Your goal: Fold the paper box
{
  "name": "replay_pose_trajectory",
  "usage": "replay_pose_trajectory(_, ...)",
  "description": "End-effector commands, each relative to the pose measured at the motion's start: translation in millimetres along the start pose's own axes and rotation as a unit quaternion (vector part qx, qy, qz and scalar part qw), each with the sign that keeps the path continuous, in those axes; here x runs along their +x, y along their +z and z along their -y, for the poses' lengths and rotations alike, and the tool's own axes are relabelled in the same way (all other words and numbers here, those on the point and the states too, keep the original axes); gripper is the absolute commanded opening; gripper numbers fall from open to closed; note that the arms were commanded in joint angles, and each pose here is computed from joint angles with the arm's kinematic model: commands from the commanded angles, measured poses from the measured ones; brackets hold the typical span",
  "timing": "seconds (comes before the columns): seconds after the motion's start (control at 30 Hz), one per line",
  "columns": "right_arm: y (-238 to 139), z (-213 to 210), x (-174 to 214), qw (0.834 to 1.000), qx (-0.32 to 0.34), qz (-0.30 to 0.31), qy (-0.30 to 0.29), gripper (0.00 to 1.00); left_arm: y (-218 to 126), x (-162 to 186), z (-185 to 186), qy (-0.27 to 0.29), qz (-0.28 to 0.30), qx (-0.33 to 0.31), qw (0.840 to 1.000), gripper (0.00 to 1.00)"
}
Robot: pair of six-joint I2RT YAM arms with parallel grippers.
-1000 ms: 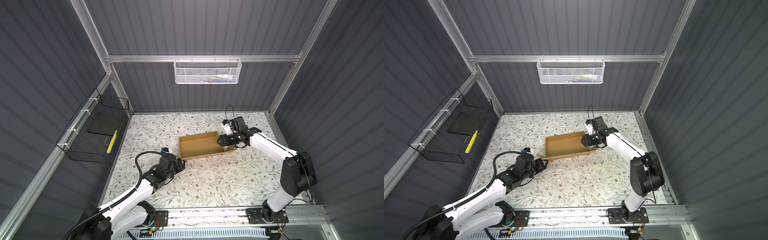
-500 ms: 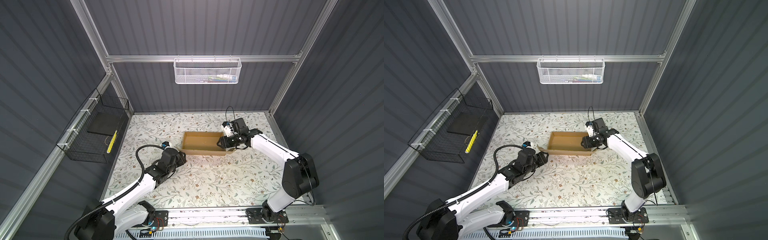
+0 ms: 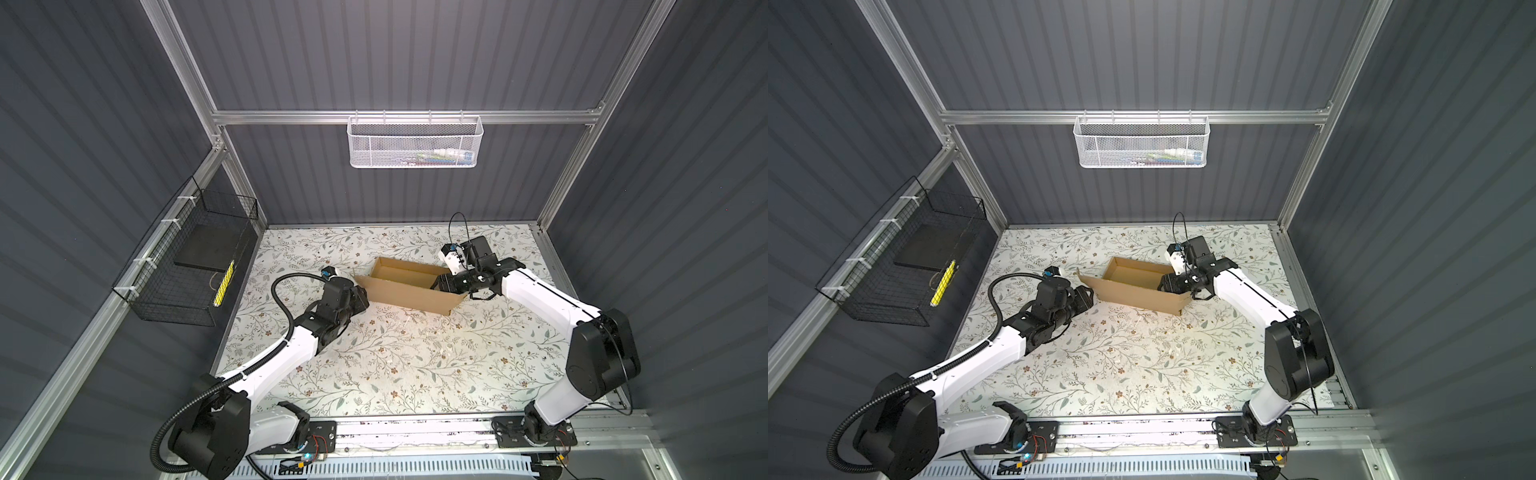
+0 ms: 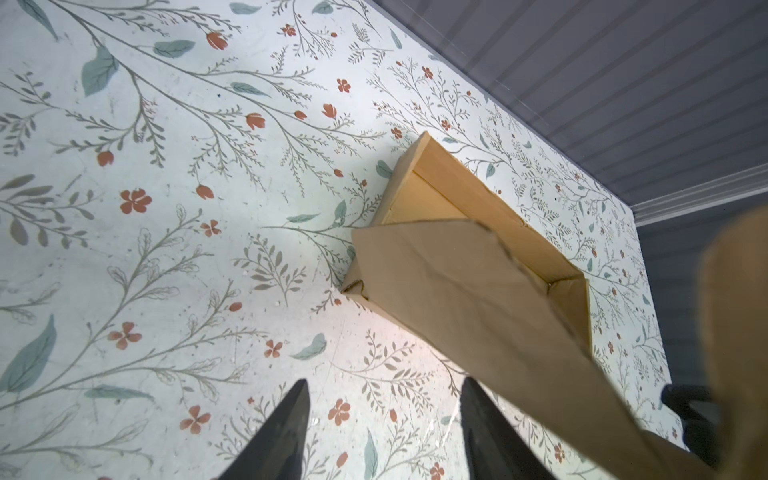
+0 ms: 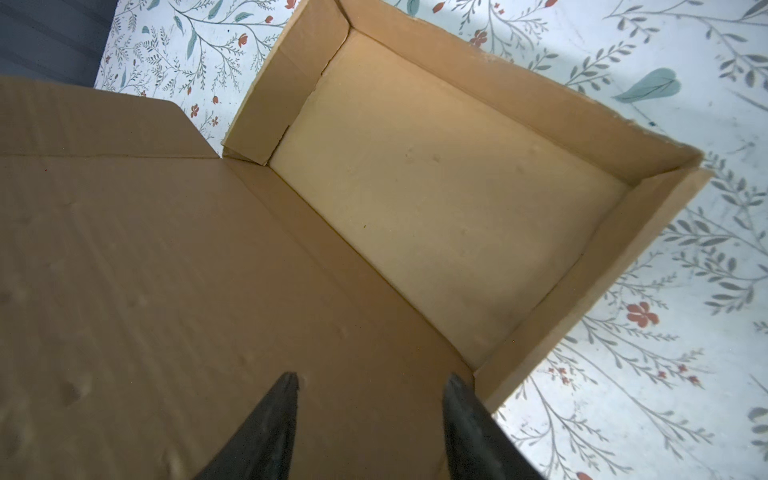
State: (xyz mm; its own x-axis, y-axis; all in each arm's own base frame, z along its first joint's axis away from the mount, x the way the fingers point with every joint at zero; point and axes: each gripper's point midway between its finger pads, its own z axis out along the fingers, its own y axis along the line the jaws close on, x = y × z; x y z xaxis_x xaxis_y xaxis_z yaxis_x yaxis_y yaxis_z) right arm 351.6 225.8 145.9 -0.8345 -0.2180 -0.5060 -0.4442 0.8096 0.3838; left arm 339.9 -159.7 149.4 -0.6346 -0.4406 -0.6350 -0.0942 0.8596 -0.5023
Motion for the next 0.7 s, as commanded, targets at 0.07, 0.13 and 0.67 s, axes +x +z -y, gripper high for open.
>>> replay_pose_trajectory(0.07,-7.4,-14.0,-0.2,1.000,-0.021,0.000,-0.008,0.57,7.7,-27.4,14.7,0.015,0.024,0.012,1.000,0.59)
replay_pose_trajectory(0.13,-7.7,-17.9,0.9,1.000,-0.027,-0.001,-0.011,0.57,12.9,-30.3,15.7,0.016,0.024,0.011,1.000,0.59)
replay_pose_trajectory(0.67,-12.4,-52.9,7.4,0.997,-0.068,0.003,-0.028,0.56,49.8,-49.6,25.0,0.020,0.031,0.003,0.999,0.59)
